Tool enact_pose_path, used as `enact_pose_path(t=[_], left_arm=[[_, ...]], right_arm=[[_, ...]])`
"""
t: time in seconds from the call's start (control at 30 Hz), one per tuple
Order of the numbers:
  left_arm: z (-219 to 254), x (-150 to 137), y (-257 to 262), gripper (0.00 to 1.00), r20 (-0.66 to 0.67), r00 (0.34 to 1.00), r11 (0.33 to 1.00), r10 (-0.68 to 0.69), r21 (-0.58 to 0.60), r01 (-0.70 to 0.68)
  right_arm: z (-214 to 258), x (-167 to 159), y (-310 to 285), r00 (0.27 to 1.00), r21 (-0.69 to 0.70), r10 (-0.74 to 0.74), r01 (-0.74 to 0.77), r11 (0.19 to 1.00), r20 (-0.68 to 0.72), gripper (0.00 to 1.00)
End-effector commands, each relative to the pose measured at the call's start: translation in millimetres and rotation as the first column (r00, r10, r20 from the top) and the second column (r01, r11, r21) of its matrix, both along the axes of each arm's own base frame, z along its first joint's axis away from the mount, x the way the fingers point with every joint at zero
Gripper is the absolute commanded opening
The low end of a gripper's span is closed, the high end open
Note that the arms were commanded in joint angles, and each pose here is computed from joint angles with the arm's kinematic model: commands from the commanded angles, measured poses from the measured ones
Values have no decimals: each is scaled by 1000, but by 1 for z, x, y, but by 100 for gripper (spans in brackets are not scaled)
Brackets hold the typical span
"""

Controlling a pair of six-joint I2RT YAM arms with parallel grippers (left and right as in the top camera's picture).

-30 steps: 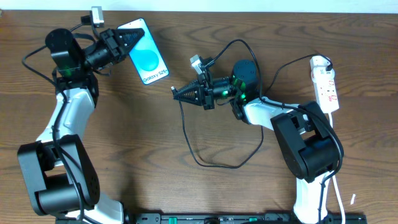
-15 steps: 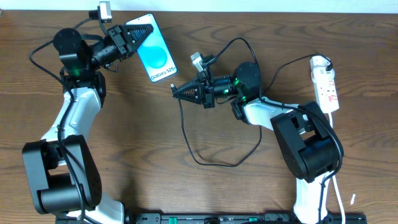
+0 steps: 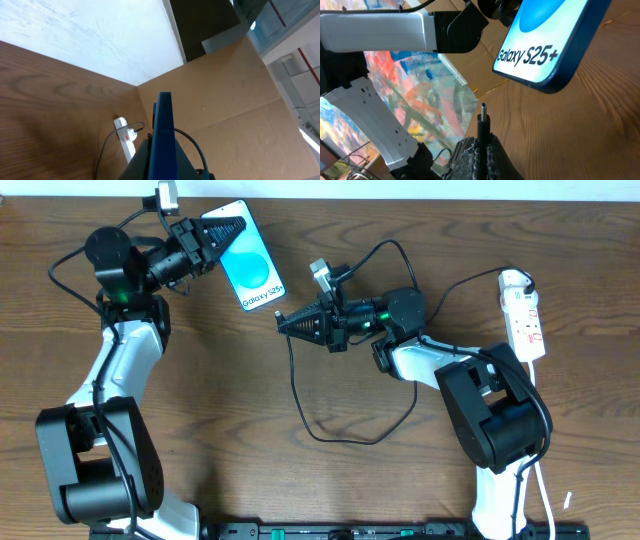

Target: Plug charger to phone and switch on socket

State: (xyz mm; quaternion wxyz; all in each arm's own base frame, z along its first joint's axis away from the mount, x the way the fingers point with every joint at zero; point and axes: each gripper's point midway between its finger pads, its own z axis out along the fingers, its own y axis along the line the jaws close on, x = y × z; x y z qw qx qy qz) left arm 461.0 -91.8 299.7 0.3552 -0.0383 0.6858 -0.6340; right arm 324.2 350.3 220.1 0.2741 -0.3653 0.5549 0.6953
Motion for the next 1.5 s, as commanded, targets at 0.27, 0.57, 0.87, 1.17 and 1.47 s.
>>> enact_pose_path(t=[0.27, 0.57, 0.87, 1.17, 1.47], left_arm=[[16, -14, -6, 8, 48, 997, 998, -61, 11, 61], [16, -14, -6, 7, 48, 997, 998, -64, 11, 64], [16, -12, -4, 7, 35, 998, 999, -48, -1, 48], [16, -12, -4, 7, -2, 999, 998, -50, -25, 50], [16, -15, -6, 8, -6, 998, 997, -69, -23, 69]], right_arm=[[5, 4, 9, 998, 16, -27, 28, 999, -64, 1], [10, 1, 10, 998, 29, -23, 25, 999, -66, 1], [10, -6, 17, 998, 31, -4, 6, 999, -56, 1], [10, -5, 16, 998, 32, -8, 10, 999, -57, 1], [11, -3, 17, 998, 36, -19, 22, 999, -64, 1]])
